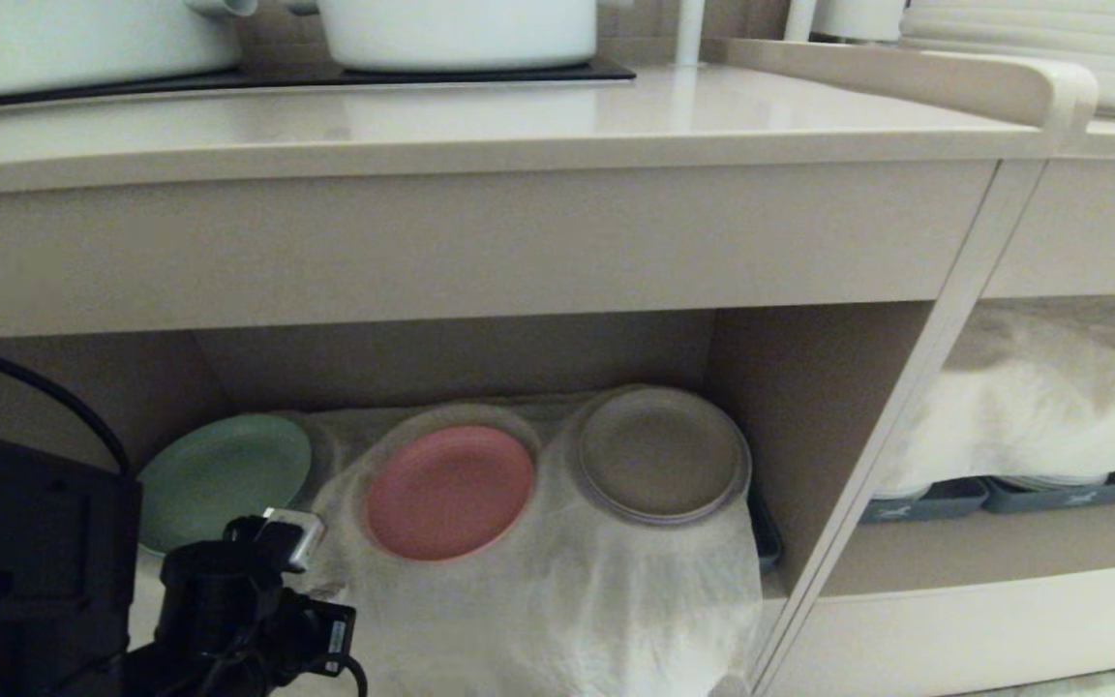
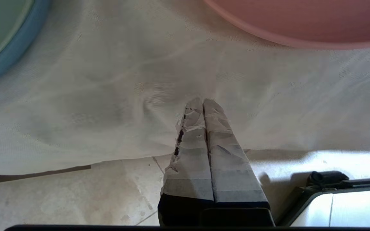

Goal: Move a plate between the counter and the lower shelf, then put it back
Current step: Pick up the plate in the cupboard

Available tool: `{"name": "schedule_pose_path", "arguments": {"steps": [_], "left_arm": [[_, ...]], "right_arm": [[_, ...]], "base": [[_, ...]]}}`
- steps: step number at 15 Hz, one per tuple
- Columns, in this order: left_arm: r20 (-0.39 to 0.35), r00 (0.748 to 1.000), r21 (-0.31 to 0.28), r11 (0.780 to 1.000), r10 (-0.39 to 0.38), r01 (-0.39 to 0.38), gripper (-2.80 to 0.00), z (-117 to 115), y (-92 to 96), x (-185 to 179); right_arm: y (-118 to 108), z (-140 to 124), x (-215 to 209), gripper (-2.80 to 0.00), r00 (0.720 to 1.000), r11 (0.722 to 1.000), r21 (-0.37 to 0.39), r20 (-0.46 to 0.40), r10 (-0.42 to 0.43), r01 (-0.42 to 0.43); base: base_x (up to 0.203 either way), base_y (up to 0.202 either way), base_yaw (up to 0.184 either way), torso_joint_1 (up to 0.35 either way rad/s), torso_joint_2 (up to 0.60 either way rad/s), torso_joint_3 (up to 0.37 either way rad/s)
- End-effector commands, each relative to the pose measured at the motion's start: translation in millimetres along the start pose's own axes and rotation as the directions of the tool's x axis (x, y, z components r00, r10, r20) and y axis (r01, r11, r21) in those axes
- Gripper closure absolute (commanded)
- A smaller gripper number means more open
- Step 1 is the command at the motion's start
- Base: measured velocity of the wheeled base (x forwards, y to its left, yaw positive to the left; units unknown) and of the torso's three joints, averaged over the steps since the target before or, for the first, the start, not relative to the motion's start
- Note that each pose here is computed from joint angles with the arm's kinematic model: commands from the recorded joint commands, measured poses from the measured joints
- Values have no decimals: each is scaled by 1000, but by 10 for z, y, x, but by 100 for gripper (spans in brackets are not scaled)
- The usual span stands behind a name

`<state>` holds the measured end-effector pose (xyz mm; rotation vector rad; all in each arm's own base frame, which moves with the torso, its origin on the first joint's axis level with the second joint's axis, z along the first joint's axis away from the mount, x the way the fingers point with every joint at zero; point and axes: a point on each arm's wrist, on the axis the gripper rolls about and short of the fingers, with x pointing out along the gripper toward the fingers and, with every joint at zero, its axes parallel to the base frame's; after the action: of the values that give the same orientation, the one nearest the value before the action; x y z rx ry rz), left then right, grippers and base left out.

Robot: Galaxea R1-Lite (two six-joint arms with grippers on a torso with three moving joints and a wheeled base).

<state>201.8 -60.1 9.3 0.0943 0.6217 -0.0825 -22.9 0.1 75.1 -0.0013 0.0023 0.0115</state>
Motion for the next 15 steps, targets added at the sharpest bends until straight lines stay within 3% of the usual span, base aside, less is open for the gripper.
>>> {"name": "schedule_pose_path", "arguments": {"steps": [1, 8, 11, 15], "left_arm": [[13, 1000, -3, 1000, 17, -17, 0, 18, 1, -15], [-40, 999, 0, 1000, 30, -30, 0, 48, 28, -142], [-51, 996, 2, 998, 68, -68, 0, 110, 32, -125], [-130, 988, -70, 993, 86, -95, 0, 91, 42, -96]], "right_arm": [[0, 1, 1, 0, 1000, 1000, 0, -1, 1, -1], [0, 1, 1, 0, 1000, 1000, 0, -1, 1, -1], [0, 1, 1, 0, 1000, 1000, 0, -1, 1, -1], [0, 1, 1, 0, 1000, 1000, 0, -1, 1, -1]], "base": [[0, 0, 0, 0, 0, 0], [0, 0, 0, 0, 0, 0], [0, 0, 0, 0, 0, 0], [0, 0, 0, 0, 0, 0]]}}
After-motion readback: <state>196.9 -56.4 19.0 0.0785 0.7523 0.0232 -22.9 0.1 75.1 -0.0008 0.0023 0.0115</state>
